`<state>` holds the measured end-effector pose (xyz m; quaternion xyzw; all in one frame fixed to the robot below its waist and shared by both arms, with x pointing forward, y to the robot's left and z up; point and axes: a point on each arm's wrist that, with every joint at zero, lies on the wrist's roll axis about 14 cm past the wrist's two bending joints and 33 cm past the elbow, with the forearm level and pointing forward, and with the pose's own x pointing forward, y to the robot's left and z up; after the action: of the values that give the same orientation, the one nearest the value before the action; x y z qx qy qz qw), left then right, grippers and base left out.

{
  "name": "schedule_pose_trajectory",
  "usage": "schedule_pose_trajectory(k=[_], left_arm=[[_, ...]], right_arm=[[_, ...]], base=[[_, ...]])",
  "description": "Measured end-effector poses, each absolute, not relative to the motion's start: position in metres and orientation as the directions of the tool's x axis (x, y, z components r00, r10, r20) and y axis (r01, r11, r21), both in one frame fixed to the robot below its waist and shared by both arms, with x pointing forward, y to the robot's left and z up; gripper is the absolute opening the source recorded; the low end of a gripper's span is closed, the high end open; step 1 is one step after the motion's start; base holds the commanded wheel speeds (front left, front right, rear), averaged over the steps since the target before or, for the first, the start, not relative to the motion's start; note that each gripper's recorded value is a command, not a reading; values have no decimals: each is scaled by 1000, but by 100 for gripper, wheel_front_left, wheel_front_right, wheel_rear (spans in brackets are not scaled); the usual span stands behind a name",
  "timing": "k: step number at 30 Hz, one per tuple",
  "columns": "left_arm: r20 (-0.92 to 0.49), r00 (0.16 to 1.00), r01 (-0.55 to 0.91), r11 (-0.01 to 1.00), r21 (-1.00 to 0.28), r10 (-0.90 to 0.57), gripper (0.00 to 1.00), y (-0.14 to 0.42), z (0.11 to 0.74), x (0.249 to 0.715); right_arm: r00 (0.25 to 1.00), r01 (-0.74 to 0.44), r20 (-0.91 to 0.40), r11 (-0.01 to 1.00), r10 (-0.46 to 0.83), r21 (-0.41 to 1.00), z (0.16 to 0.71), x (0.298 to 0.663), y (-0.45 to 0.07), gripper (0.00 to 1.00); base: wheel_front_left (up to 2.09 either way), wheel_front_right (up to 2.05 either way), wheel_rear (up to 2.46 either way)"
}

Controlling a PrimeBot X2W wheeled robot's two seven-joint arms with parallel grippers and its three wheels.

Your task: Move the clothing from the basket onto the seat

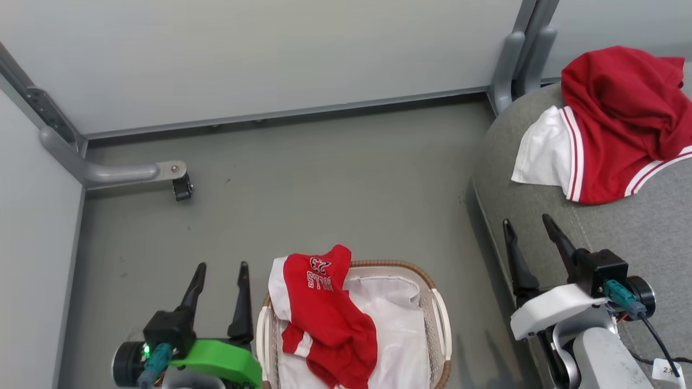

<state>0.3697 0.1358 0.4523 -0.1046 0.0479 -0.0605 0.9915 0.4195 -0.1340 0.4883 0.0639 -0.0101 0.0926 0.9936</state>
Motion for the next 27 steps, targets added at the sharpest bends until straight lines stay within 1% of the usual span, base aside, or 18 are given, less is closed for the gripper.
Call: schedule_pose_trajectory(k=[6,10,14,17,22,27], left_arm=[[-153,953,231,953,-193,-262,100,100,428,382],[-224,906,328,930,-167,-360,100,74,404,388],[-325,836,408,896,-173,-443,100,51,370,388],[-399,781,445,877,-182,-480,100,41,344,388],[-521,685,485,853,-195,-509,100,33,300,385],[-604,597,501,833,-234,-528,100,25,265,385]], right_arm=[[984,-176,34,979,173,105,486,438,-138,100],[984,-175,36,981,172,87,482,453,-138,100],[984,-176,37,982,174,70,477,469,-139,100],[984,-177,34,982,175,62,471,480,-138,100],[985,-174,25,983,173,49,458,499,-140,100],[986,-166,4,985,166,46,438,515,-144,100]], base=[[0,0,0],[0,0,0],[0,0,0],[0,0,0],[0,0,0],[0,0,0]])
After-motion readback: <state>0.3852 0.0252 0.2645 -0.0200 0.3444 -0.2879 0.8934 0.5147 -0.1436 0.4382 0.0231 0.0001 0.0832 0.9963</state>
